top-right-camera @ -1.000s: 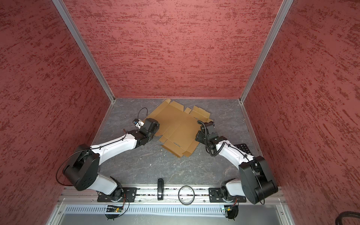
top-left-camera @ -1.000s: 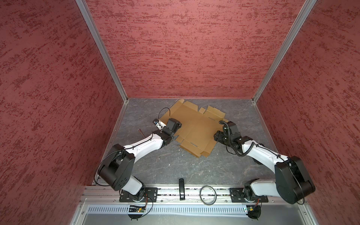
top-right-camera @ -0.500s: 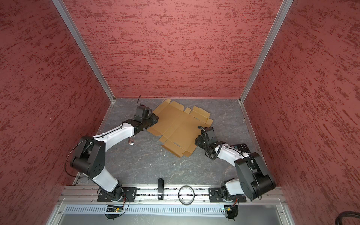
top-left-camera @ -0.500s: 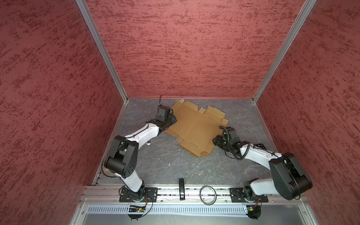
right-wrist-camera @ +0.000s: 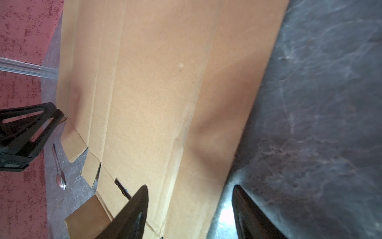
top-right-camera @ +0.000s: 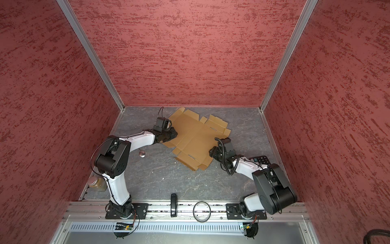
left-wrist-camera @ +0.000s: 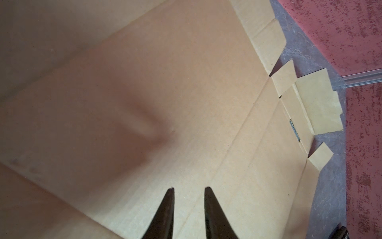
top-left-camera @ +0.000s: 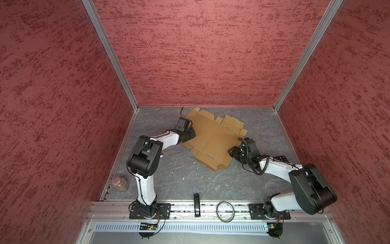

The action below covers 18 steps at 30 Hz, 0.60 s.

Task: Assemble paper box
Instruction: Rotate the paper box at the center of the table.

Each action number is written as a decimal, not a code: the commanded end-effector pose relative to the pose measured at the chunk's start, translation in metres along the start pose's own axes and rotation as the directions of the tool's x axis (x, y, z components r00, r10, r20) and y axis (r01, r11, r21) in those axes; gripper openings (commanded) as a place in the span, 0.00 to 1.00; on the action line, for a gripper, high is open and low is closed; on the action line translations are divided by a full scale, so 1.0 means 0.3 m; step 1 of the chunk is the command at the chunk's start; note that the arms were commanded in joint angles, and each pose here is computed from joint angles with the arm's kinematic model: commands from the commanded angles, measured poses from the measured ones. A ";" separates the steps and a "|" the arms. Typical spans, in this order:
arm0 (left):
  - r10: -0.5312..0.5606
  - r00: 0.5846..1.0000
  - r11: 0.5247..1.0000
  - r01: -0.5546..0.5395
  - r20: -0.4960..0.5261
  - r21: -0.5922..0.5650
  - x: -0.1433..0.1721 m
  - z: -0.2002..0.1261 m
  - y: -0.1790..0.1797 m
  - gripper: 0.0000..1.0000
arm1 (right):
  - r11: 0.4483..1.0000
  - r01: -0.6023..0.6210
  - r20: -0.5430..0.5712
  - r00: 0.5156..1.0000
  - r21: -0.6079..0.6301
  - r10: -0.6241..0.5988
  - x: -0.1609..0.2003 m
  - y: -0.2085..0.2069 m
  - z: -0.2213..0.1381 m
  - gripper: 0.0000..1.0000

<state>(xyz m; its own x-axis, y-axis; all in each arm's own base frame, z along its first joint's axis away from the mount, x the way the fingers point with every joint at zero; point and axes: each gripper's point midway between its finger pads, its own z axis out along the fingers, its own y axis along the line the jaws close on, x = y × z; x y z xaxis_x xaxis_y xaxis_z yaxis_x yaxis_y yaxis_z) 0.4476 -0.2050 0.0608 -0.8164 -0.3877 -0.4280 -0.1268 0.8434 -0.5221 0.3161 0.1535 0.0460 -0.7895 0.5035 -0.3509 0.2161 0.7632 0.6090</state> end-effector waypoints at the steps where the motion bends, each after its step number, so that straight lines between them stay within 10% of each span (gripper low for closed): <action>1: 0.006 1.000 1.000 -0.006 0.003 -0.012 0.015 0.019 0.014 0.26 | 0.999 -0.045 0.006 0.999 -0.023 0.045 0.002 0.001 0.008 0.65; 18: -0.028 0.999 0.991 0.024 -0.032 -0.129 0.095 0.071 0.108 0.22 | 0.992 -0.087 0.013 0.996 -0.090 0.088 0.003 0.025 0.017 0.65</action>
<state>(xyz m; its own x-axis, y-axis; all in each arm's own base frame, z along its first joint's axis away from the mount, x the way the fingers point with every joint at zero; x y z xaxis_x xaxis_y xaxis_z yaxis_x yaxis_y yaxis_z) 0.4390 -0.2011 0.0349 -0.8191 -0.3974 -0.4137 -0.1830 0.8645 -0.4681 0.3161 0.1592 0.0433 -0.7754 0.5443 -0.3201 0.2246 0.7115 0.6658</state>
